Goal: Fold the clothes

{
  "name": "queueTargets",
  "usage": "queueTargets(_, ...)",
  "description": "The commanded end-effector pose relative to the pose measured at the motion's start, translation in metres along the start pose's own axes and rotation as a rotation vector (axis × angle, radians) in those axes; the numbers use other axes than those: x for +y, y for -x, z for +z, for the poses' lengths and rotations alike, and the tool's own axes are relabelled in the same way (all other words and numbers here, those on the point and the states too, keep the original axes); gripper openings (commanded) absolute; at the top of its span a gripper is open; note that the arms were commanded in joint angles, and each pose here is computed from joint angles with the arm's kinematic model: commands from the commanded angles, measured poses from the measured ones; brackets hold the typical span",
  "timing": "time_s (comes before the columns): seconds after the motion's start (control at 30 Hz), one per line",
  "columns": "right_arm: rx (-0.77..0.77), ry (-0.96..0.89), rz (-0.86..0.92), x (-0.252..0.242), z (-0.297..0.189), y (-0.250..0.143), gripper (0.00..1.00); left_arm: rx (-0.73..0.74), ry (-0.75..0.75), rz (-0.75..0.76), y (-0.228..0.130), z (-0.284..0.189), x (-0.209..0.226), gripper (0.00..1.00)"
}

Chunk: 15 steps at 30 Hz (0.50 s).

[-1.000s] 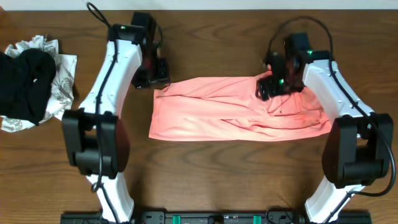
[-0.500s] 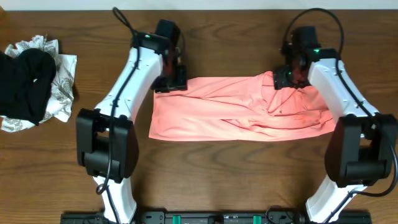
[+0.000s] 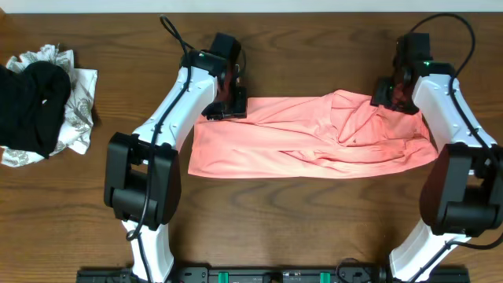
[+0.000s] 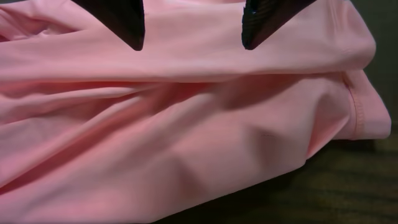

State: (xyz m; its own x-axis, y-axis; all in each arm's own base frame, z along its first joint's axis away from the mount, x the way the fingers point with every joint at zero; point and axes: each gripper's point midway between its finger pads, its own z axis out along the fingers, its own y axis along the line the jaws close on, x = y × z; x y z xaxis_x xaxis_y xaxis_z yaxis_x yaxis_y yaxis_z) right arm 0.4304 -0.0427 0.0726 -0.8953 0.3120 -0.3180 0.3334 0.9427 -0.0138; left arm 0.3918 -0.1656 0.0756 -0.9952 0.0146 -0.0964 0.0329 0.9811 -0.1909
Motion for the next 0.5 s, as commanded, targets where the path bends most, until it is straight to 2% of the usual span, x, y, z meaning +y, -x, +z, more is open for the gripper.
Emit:
queueTargets(0.0,0.022,-0.035,0.065,-0.010,0.016,0.000,0.58,0.016,0.000,-0.005,-0.003,0.006,0.000,0.51)
queueTargets(0.27,0.052,-0.047,0.125,-0.009,0.057,-0.004,0.54,0.000,-0.005,0.001,0.001,0.006,-0.001,0.51)
queueTargets(0.33,0.051,-0.049,0.149,-0.009,0.061,-0.004,0.50,-0.001,-0.006,0.001,0.001,0.006,-0.001,0.51)
queueTargets(0.4,0.043,-0.046,0.160,-0.010,0.063,-0.001,0.40,-0.001,-0.006,0.001,0.001,0.006,-0.001,0.51)
queueTargets(0.47,0.038,-0.045,0.163,-0.011,0.062,0.000,0.21,-0.001,-0.006,0.002,0.001,0.006,-0.001,0.51)
